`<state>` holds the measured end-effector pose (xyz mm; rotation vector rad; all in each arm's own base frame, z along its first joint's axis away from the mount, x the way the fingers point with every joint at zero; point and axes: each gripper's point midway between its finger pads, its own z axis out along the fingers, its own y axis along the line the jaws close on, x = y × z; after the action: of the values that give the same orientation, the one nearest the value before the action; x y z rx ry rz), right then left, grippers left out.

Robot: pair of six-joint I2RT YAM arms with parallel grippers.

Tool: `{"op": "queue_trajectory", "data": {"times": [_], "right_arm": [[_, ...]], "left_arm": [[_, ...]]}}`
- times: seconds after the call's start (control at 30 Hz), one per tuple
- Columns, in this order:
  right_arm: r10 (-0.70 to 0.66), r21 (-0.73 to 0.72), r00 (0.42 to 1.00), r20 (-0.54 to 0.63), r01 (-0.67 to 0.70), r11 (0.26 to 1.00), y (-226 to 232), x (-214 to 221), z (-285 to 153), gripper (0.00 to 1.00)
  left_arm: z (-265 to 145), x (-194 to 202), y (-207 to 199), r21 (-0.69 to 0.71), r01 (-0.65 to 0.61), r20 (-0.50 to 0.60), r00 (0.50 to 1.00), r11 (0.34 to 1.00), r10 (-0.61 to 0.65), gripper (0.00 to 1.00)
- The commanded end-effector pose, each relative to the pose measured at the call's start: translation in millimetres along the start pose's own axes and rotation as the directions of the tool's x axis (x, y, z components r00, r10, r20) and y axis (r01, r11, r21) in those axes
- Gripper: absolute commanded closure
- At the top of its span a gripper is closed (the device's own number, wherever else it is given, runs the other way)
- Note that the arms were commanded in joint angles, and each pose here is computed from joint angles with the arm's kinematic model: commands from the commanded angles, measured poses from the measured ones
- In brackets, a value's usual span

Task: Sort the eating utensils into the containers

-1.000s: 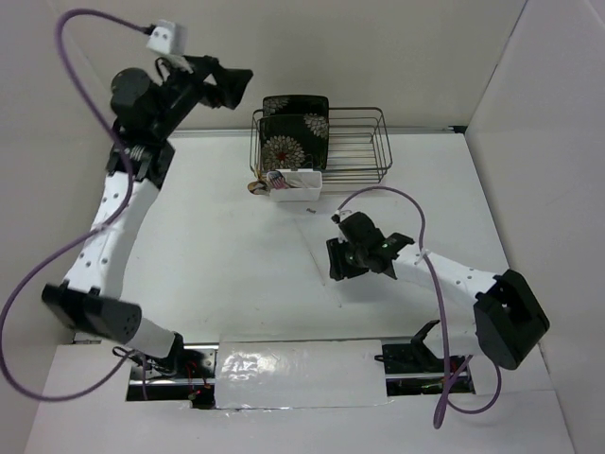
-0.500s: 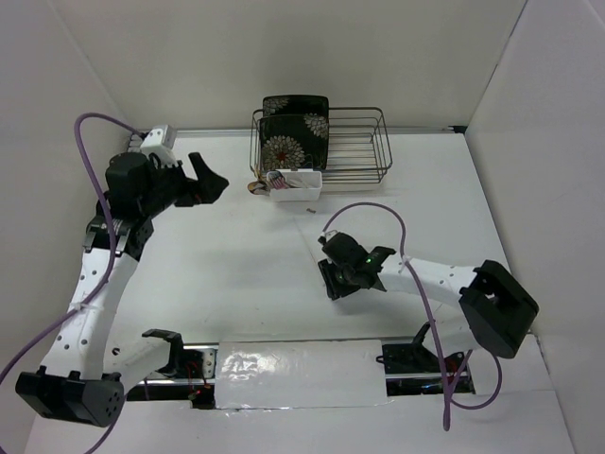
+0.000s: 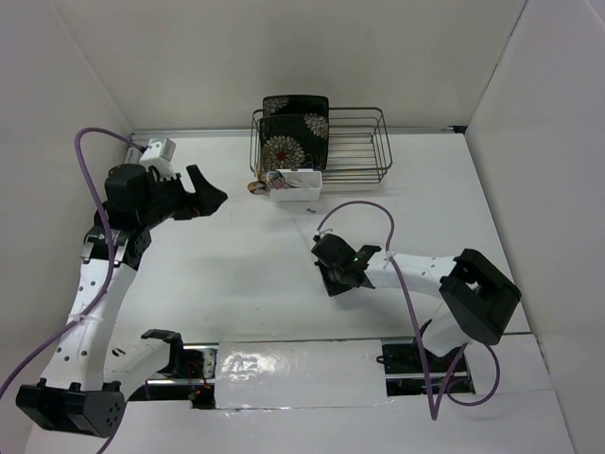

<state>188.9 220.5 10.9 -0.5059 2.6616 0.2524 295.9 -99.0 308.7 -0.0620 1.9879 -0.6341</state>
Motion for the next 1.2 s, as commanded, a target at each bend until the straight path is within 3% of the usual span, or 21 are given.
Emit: {"op": "queue_trajectory", "data": {"times": [0.0,0.17,0.33,0.47,0.8,0.93,1.17], "right_arm": [[-0.009,0.066,0.998,-0.07,0.014,0.998,-7,20,13,1.0],[-0.009,0.044,0.999,-0.035,0.01,0.999,0,5,-3,1.0],[-0.009,-0.101,0.985,0.175,0.027,0.995,28,-53,-58,1.0],[-0.012,-0.221,0.967,0.254,0.07,0.973,54,-82,-97,1.0],[-0.039,-0.401,0.914,0.404,0.216,0.89,102,-119,-148,1.0],[-0.019,-0.439,0.883,0.469,0.252,0.862,114,-137,-169,1.0],[0.03,-0.459,0.845,0.533,0.259,0.85,121,-159,-189,1.0]], "left_arm": [[0,16,-5,0.048,0.048,-0.038,0.998,0.998,-0.046,0.05],[14,64,4,0.009,0.219,-0.187,0.959,0.976,-0.213,0.13],[23,116,-36,0.201,0.31,-0.331,0.914,0.929,-0.233,0.15],[35,145,-58,0.264,0.327,-0.412,0.889,0.907,-0.201,0.14],[75,133,-102,0.373,0.276,-0.406,0.907,0.886,-0.111,0.15],[84,128,-120,0.417,0.283,-0.41,0.907,0.864,-0.099,0.22],[87,121,-145,0.468,0.276,-0.402,0.912,0.839,-0.075,0.5]]}}
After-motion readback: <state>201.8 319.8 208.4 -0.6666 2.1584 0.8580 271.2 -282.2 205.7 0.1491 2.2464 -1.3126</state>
